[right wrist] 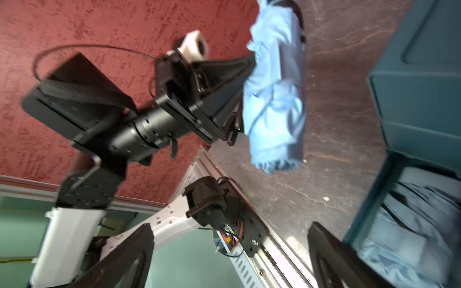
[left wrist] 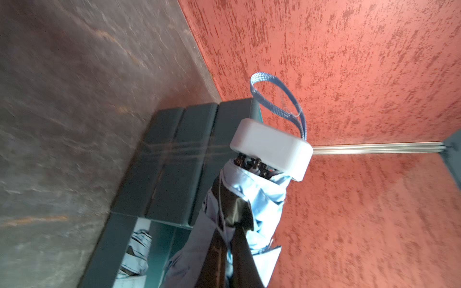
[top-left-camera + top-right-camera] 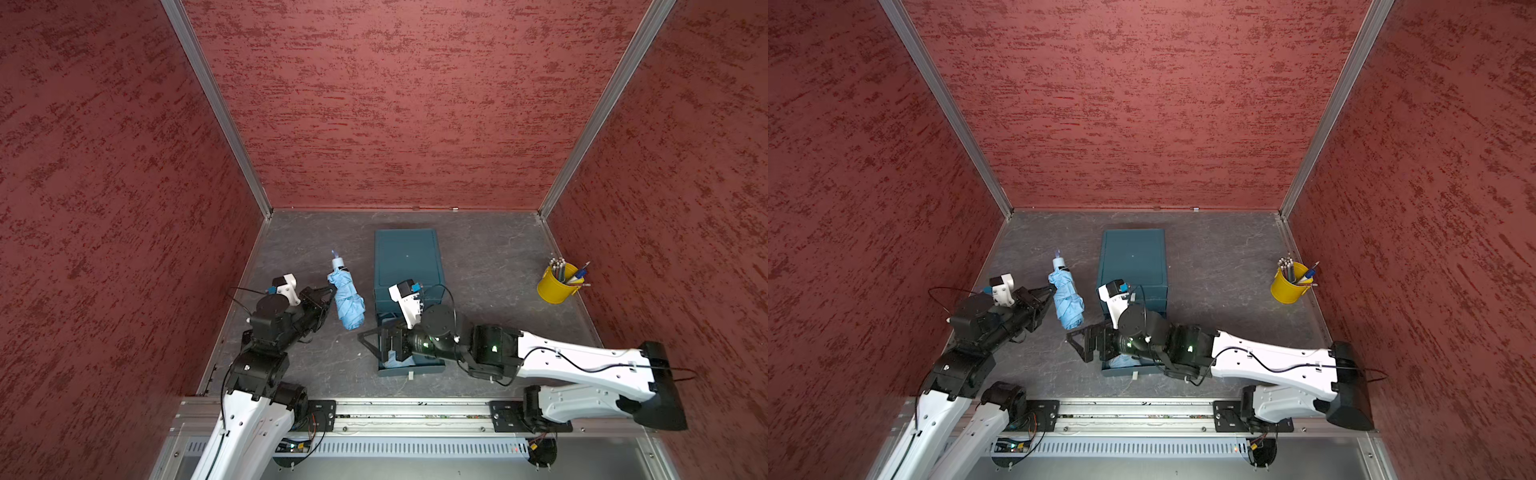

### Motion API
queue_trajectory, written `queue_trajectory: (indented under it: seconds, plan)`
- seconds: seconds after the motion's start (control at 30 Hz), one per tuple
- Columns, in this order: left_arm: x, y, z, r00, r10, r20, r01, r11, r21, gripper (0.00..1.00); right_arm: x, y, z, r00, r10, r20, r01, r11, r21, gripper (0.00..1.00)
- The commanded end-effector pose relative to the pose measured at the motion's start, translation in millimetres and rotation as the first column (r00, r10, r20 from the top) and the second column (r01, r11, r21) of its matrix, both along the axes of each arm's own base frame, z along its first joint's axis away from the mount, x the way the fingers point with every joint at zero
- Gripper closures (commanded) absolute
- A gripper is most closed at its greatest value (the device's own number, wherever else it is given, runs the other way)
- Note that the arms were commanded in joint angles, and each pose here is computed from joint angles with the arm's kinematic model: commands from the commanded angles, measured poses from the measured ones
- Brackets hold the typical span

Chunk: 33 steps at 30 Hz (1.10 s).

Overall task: Place the umbrella in the drawer by color
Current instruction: Pick up the umbrella from the center of the board.

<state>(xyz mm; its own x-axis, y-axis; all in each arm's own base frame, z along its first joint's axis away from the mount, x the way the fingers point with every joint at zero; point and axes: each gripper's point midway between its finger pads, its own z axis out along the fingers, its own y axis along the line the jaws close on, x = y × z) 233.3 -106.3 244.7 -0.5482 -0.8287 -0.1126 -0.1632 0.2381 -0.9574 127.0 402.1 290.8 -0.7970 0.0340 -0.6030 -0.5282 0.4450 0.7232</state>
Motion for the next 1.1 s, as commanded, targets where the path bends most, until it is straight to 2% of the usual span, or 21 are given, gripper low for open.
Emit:
queue_trajectory:
  seconds: [0.0,0.13,0.27,0.4,0.67,0.87,1.0,1.03,1.07]
  plan:
    - [-8.7,-18.3,45.3,0.990,-0.078,0.121,0.104,0.967,-0.233,1.00,7.4,11.3,29.2,0.998,0.062,0.021,-0.064,0.991,0.115,0.02]
    - [-16.7,-22.9,62.5,0.974,-0.115,0.196,0.161,0.958,-0.239,1.00,29.4,5.9,10.9,0.999,0.030,-0.013,-0.029,0.996,0.087,0.04]
    - [-24.7,-28.8,80.9,0.952,-0.144,0.272,0.228,0.924,-0.307,1.00,28.8,13.1,4.8,0.998,0.062,-0.026,-0.059,0.993,0.103,0.08]
    - [-32.2,-28.3,92.3,0.937,-0.147,0.317,0.249,0.917,-0.313,1.00,26.9,19.0,5.5,0.996,0.085,-0.031,-0.081,0.989,0.124,0.14]
    - [-32.5,-30.7,86.1,0.934,-0.158,0.320,0.270,0.898,-0.346,1.00,25.6,13.3,3.7,0.996,0.073,-0.048,-0.065,0.988,0.138,0.43]
    - [-28.2,-31.6,66.7,0.947,-0.162,0.277,0.252,0.911,-0.327,1.00,25.3,9.8,3.1,0.996,0.067,-0.055,-0.060,0.991,0.117,0.65]
    - [-29.5,-32.1,59.4,0.950,-0.172,0.261,0.243,0.931,-0.272,1.00,26.4,8.3,0.6,0.997,0.059,-0.059,-0.053,0.994,0.097,0.81]
    - [-30.5,-32.2,57.1,0.950,-0.177,0.257,0.241,0.940,-0.241,0.99,26.4,8.0,-0.3,0.996,0.057,-0.062,-0.051,0.995,0.090,0.83]
    - [-31.3,-31.6,56.5,0.949,-0.179,0.259,0.236,0.949,-0.210,0.90,26.2,7.7,-0.7,0.996,0.056,-0.065,-0.050,0.995,0.082,0.84]
